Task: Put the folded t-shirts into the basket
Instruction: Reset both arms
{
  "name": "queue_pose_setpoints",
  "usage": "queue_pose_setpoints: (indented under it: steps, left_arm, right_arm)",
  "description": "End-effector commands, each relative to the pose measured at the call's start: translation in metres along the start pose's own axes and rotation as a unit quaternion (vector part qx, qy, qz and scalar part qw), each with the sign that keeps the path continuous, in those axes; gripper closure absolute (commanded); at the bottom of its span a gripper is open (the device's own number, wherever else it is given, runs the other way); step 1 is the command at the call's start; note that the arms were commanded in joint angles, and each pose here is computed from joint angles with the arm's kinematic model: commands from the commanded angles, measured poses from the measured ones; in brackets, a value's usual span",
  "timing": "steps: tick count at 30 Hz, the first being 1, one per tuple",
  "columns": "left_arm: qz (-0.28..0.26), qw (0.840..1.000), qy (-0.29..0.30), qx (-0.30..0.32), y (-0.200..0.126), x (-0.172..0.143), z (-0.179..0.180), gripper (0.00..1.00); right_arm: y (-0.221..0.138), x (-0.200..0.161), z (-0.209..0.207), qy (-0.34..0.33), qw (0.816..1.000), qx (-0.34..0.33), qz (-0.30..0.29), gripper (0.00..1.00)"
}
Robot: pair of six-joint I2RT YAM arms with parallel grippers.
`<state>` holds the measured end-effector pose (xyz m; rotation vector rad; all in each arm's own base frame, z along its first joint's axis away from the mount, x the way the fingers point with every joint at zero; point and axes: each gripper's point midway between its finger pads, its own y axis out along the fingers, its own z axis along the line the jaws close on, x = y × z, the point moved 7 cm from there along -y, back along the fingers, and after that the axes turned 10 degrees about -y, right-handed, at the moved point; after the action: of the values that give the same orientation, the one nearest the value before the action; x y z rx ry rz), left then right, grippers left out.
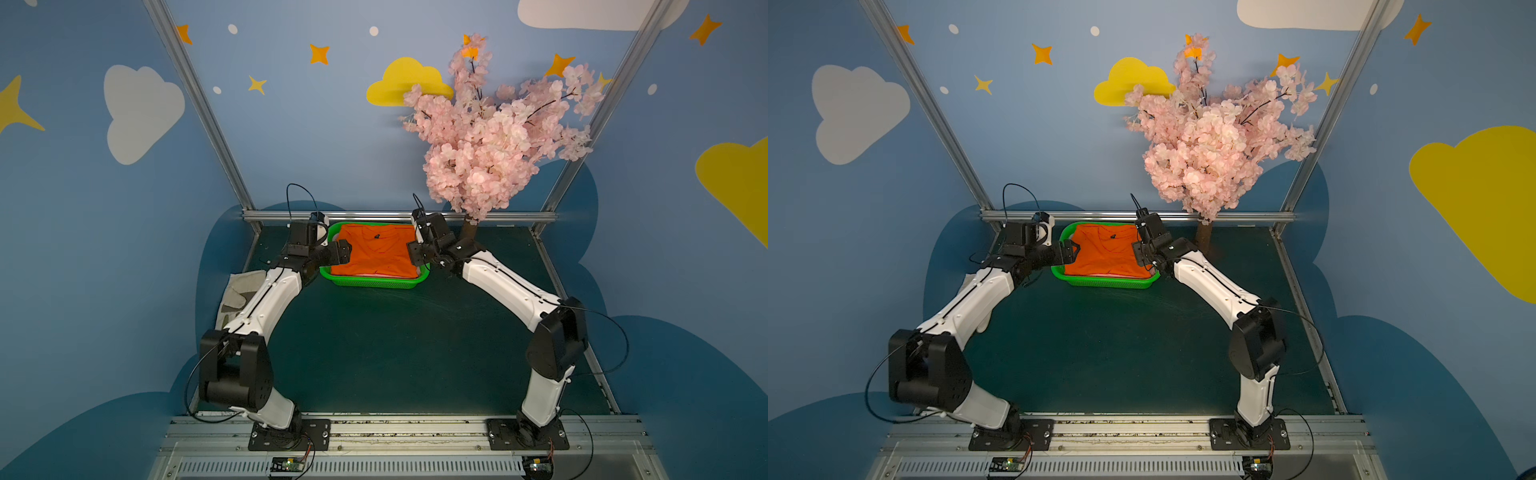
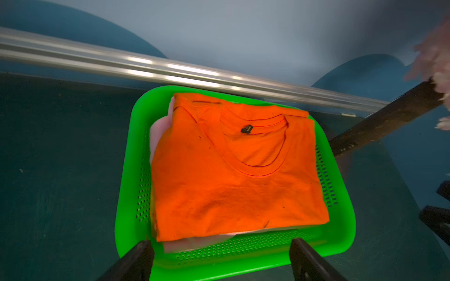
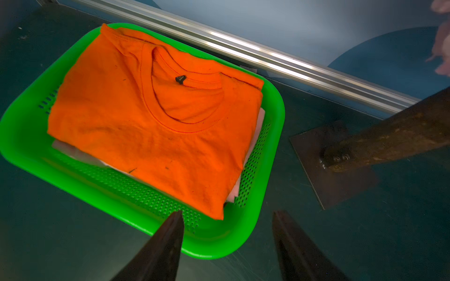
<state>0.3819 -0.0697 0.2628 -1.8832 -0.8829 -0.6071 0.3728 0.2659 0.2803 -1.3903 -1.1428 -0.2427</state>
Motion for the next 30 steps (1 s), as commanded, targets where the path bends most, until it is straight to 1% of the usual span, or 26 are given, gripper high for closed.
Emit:
queue_pose_setpoints:
  steps: [1,3,6,9,11,13,15,19,22,24,26,30]
  left_arm:
    - [-0.048,0.999,0.002,-0.002,-0.018,-0.017,0.006,0.04]
    - [-0.066,0.998,0.002,0.003,-0.034,-0.034,0.013,0.00]
    - [-0.104,0.994,0.009,0.027,-0.057,-0.051,0.025,0.00]
    - [-0.151,0.986,0.016,0.063,-0.073,-0.065,0.043,0.00]
    - [-0.175,0.980,0.013,0.088,-0.080,-0.073,0.056,0.00]
    - [-0.190,0.975,0.007,0.111,-0.085,-0.081,0.068,0.00]
    - [-0.204,0.970,0.008,0.131,-0.088,-0.088,0.077,0.00]
    - [-0.224,0.959,0.039,0.167,-0.085,-0.100,0.092,0.00]
    - [-0.229,0.954,0.041,0.191,-0.081,-0.102,0.102,0.00]
    - [-0.231,0.953,0.045,0.192,-0.075,-0.104,0.105,0.00]
    - [-0.226,0.955,0.067,0.181,-0.067,-0.106,0.105,0.00]
    - [-0.194,0.964,0.094,0.159,-0.049,-0.109,0.104,0.00]
  right_arm:
    - [-0.029,-0.020,-0.006,-0.009,1.000,-0.009,0.000,0.31]
    - [-0.044,-0.038,-0.013,-0.002,1.000,-0.025,0.000,0.28]
    - [-0.062,-0.065,-0.025,0.003,0.998,-0.057,0.000,0.24]
    - [-0.075,-0.095,-0.040,0.016,0.995,-0.100,0.001,0.19]
    - [-0.082,-0.110,-0.053,0.033,0.990,-0.135,-0.003,0.15]
    - [-0.085,-0.130,-0.070,0.052,0.985,-0.166,0.006,0.12]
    - [-0.092,-0.147,-0.090,0.081,0.974,-0.211,0.014,0.08]
    - [-0.100,-0.182,-0.123,0.137,0.946,-0.292,0.016,0.02]
    - [-0.098,-0.202,-0.141,0.175,0.930,-0.324,0.006,0.02]
    - [-0.095,-0.211,-0.151,0.198,0.921,-0.335,0.004,0.02]
    - [-0.086,-0.227,-0.157,0.202,0.916,-0.345,0.018,0.02]
    - [-0.068,-0.238,-0.162,0.180,0.918,-0.352,0.033,0.02]
